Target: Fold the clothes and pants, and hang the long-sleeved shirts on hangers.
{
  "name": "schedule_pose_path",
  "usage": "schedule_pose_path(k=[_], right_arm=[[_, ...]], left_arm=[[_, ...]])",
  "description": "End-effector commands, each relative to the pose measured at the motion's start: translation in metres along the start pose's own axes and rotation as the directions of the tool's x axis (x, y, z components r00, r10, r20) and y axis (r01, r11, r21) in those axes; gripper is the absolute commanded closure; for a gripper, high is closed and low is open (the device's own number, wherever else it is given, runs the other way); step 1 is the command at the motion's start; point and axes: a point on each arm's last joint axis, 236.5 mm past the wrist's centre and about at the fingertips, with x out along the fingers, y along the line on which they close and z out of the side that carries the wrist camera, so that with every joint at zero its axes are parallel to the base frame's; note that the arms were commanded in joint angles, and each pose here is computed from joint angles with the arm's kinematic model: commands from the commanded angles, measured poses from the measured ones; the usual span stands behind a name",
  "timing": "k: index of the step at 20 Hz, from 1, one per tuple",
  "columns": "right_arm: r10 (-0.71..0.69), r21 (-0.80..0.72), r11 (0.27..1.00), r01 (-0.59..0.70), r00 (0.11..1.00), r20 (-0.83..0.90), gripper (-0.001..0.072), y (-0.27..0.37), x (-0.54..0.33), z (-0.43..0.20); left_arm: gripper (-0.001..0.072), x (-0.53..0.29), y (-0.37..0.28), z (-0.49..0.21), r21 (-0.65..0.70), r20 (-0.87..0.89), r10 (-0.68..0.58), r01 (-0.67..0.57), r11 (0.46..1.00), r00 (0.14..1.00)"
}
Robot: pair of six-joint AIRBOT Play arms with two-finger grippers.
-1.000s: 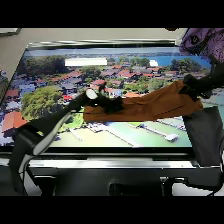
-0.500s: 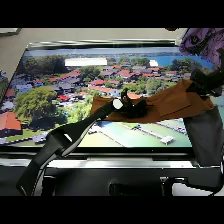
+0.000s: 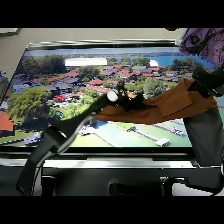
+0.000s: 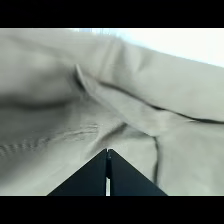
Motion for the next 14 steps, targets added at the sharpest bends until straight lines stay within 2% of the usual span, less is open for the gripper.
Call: schedule_pose_path(k=[1, 4, 6, 7, 10, 14], right_arm=[[0.024, 0.041, 0.999, -0.023, 0.999, -0.021, 0.0677, 0.026, 0.006, -0.011], [0.040, 0.068, 0.997, -0.037, 0.998, -0.043, 0.0677, 0.071, 0.020, -0.032], [0.068, 0.063, 0.996, -0.065, 0.997, -0.043, 0.0677, 0.111, 0.030, -0.050], [0.088, 0.053, 0.995, -0.086, 0.996, -0.034, 0.0678, 0.133, 0.035, -0.058], [0.135, 0.055, 0.989, -0.134, 0.991, -0.011, 0.0678, 0.184, 0.050, -0.082], [0.173, 0.058, 0.984, -0.170, 0.984, -0.051, 0.0678, 0.231, 0.087, -0.113]], left_arm=[[0.0691, -0.104, 0.032, 0.046, 0.169, 0.030, 0.230, -0.232, 0.958, 0.973], [0.0690, -0.243, 0.075, 0.089, 0.247, 0.154, 0.510, -0.533, 0.810, 0.846], [0.0689, -0.328, 0.091, 0.105, 0.237, 0.232, 0.610, -0.652, 0.720, 0.757], [0.0689, -0.362, 0.096, 0.111, 0.218, 0.262, 0.636, -0.686, 0.694, 0.726], [0.0688, -0.436, 0.106, 0.117, 0.129, 0.315, 0.657, -0.717, 0.685, 0.685], [0.0688, -0.477, 0.126, 0.116, 0.040, 0.313, 0.683, -0.728, 0.684, 0.660]])
